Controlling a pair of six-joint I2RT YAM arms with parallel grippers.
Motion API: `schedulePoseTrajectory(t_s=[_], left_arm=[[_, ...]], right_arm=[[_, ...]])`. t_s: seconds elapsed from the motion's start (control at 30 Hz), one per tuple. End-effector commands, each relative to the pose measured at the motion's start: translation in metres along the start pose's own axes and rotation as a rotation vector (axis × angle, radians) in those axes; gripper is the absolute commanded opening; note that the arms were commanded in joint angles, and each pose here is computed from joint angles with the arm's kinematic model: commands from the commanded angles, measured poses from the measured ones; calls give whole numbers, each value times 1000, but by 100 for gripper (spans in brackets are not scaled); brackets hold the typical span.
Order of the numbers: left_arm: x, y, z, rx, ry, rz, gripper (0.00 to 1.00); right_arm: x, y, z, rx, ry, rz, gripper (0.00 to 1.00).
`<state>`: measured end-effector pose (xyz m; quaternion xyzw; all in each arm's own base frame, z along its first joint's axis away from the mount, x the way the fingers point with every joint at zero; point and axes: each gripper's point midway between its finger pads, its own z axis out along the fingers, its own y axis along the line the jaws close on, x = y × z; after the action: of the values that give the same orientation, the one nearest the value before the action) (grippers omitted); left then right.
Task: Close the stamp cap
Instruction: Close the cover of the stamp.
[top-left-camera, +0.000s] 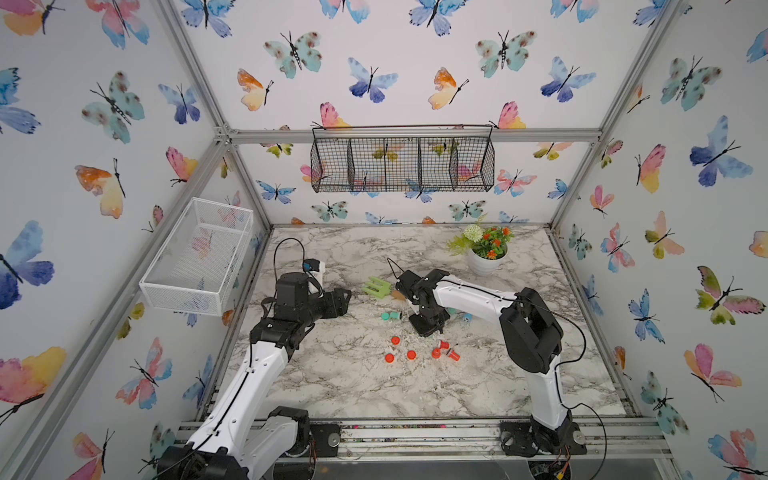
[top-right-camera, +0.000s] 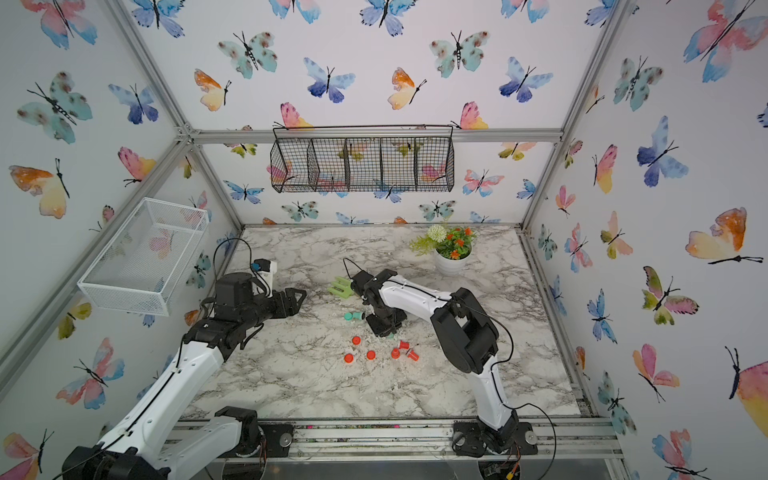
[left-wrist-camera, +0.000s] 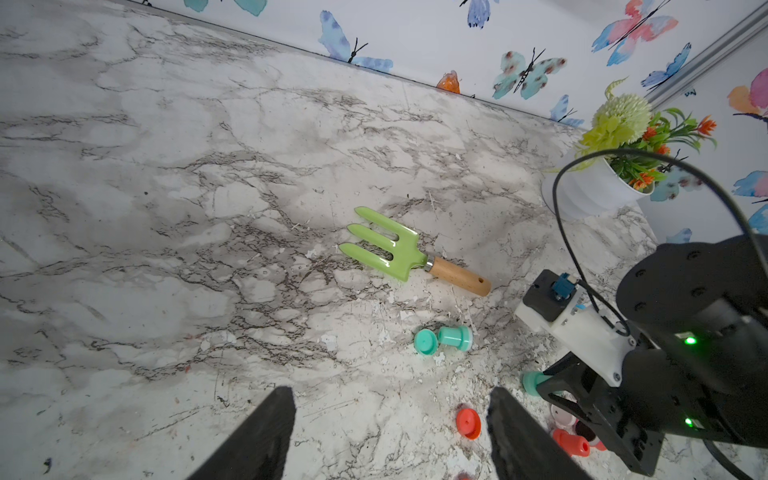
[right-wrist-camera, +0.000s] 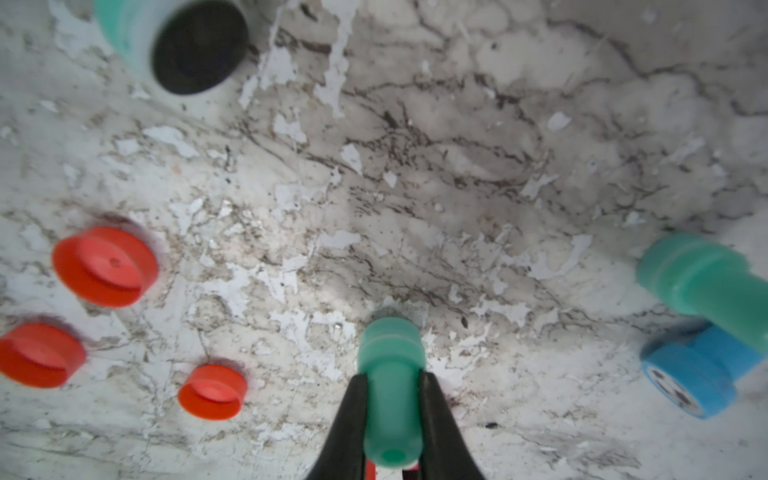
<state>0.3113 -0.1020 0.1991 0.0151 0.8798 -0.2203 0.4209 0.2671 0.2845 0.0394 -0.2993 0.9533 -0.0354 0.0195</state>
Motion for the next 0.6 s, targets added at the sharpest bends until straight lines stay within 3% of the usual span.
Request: schedulePoseTrajectory(t_s=[0.0,0.2,0.57], left_arm=[[-8,-3,-1,18,-19,7,75],[-7,-4,-1,20,-19,7,75],[-7,-4,-1,23,-17,8,76]], right_arm=[[-7,1,-17,-17,-45,12,8],[0,-1,-7,-2,-8,10,8],[39,-9,47,60,181,-30,2]])
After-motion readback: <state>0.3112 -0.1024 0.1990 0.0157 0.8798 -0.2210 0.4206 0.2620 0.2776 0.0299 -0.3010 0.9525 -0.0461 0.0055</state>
